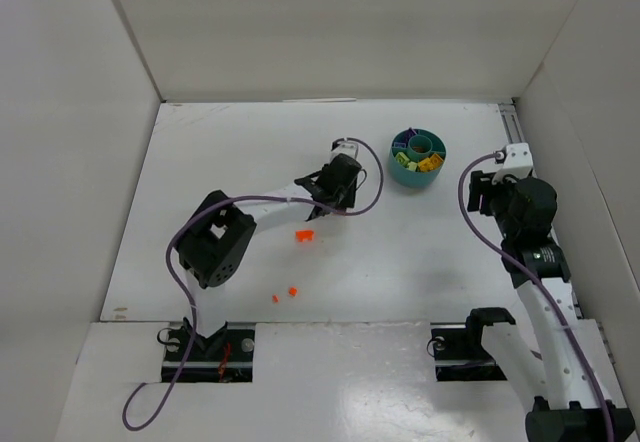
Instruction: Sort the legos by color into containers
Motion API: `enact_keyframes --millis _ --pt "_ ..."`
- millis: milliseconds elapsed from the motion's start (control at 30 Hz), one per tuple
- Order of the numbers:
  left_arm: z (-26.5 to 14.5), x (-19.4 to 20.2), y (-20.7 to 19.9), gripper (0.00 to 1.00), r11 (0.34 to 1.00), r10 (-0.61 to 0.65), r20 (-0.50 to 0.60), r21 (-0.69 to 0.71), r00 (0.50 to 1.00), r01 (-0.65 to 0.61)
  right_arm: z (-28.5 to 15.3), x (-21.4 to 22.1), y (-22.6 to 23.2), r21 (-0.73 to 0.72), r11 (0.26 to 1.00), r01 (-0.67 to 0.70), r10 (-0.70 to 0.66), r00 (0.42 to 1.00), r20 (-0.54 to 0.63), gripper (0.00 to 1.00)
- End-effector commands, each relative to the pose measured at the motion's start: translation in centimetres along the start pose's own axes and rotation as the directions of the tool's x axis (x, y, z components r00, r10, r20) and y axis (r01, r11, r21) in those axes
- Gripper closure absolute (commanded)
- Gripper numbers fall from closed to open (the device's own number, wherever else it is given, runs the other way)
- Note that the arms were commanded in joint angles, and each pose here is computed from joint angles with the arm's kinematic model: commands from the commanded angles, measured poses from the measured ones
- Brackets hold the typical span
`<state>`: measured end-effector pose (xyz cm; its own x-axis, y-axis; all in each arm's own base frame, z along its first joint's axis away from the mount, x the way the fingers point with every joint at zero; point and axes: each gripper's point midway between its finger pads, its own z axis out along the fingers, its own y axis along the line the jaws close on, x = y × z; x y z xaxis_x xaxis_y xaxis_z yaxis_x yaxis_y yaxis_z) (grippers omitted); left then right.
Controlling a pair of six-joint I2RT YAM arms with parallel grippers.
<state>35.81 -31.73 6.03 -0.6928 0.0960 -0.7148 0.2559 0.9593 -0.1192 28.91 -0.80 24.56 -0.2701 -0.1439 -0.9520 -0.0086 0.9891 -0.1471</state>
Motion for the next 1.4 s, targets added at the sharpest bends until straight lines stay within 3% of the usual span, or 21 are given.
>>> enact_keyframes --millis 0,133,267,400,633,1000,1367 --pt "-6.0 -13.0 -5.4 0.88 0.973 -0.148 0.344 0.216 0.927 0.075 -0.6 -0.8 -1.3 0.066 0.998 0.001 -0.004 0.999 0.04 0.3" --pt "-7.9 -17.3 -6.8 0.86 0.953 -0.212 0.462 0.294 0.861 0.077 -1.4 0.1 -1.5 0.084 0.996 -0.008 0.005 0.999 0.036 0.3" --pt "-9.6 -22.8 -8.3 0.82 0.924 -0.313 0.614 0.373 0.725 0.082 -2.2 0.3 -1.7 0.1 0.995 -0.023 0.016 0.997 0.071 0.29" --pt "-9.3 -26.5 -10.0 0.82 0.909 -0.355 0.684 0.412 0.637 0.064 -3.0 0.0 -1.9 0.115 0.993 -0.039 0.027 0.994 0.105 0.29" --pt "-7.8 -29.4 -14.2 0.78 0.918 -0.339 0.785 0.397 0.519 -0.001 -3.5 0.7 -2.9 0.171 0.984 -0.042 0.027 0.996 0.087 0.28" --pt "-3.6 -28.6 -18.9 0.75 0.889 -0.306 0.751 0.446 0.585 -0.107 -2.9 1.1 -2.8 0.17 0.984 -0.051 0.036 0.995 0.088 0.28" --pt "0.3 -26.7 -19.1 0.73 0.866 -0.323 0.696 0.49 0.641 -0.096 -2.6 1.2 -3.0 0.178 0.983 -0.053 0.038 0.995 0.087 0.28"
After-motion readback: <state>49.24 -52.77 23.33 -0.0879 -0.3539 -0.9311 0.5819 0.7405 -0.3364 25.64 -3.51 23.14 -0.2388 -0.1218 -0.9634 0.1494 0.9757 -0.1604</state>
